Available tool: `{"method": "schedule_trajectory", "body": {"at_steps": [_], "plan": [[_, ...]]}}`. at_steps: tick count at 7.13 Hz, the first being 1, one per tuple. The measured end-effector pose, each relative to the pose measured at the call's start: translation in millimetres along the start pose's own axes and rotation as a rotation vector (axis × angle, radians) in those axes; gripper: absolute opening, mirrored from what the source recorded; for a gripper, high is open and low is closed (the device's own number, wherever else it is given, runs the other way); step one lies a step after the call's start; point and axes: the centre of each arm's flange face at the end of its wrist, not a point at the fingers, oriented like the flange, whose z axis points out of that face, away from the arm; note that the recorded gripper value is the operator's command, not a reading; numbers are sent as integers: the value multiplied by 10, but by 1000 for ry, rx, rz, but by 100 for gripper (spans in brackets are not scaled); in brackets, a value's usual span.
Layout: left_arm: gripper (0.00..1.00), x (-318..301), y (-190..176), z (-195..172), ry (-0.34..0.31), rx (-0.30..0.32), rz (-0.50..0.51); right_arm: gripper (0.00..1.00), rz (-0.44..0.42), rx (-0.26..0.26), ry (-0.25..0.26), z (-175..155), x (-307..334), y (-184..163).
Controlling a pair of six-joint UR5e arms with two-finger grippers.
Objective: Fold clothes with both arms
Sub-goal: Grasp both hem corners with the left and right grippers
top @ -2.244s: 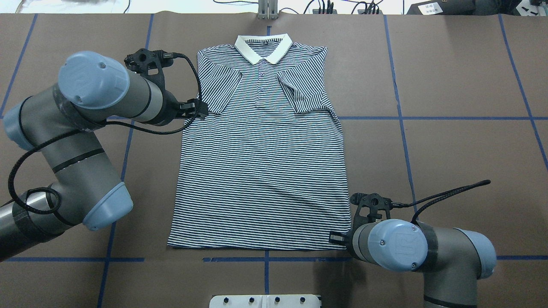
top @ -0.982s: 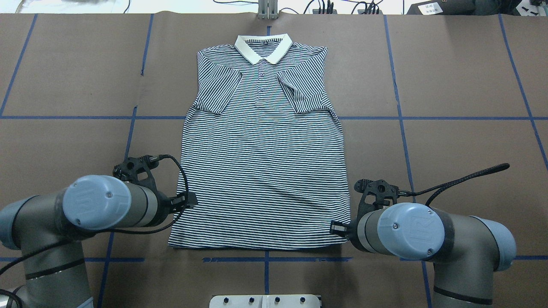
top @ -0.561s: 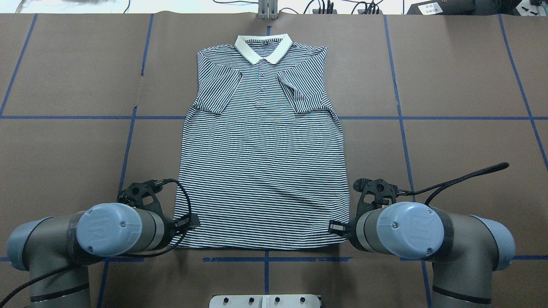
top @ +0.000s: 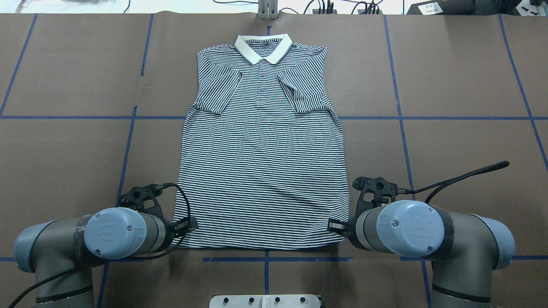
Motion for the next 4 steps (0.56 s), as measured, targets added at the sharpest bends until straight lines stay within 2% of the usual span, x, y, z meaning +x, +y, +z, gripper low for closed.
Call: {"method": "schedule_trajectory", "body": {"at_steps": [1,2,3,4], "plan": [[76,-4,7,13,-3,0,0,0,0,0,-1,-6,-2,-1],[45,-6,9,17,-6,0,-1,0,1,0,-2,-11,-4,-5],[24,-10,16,25,-14,1,-4,0,2,0,-3,-18,-4,-13],[11,-12,24,32,-22,1,-8,0,4,-2,-5,-29,-4,-21]]}}
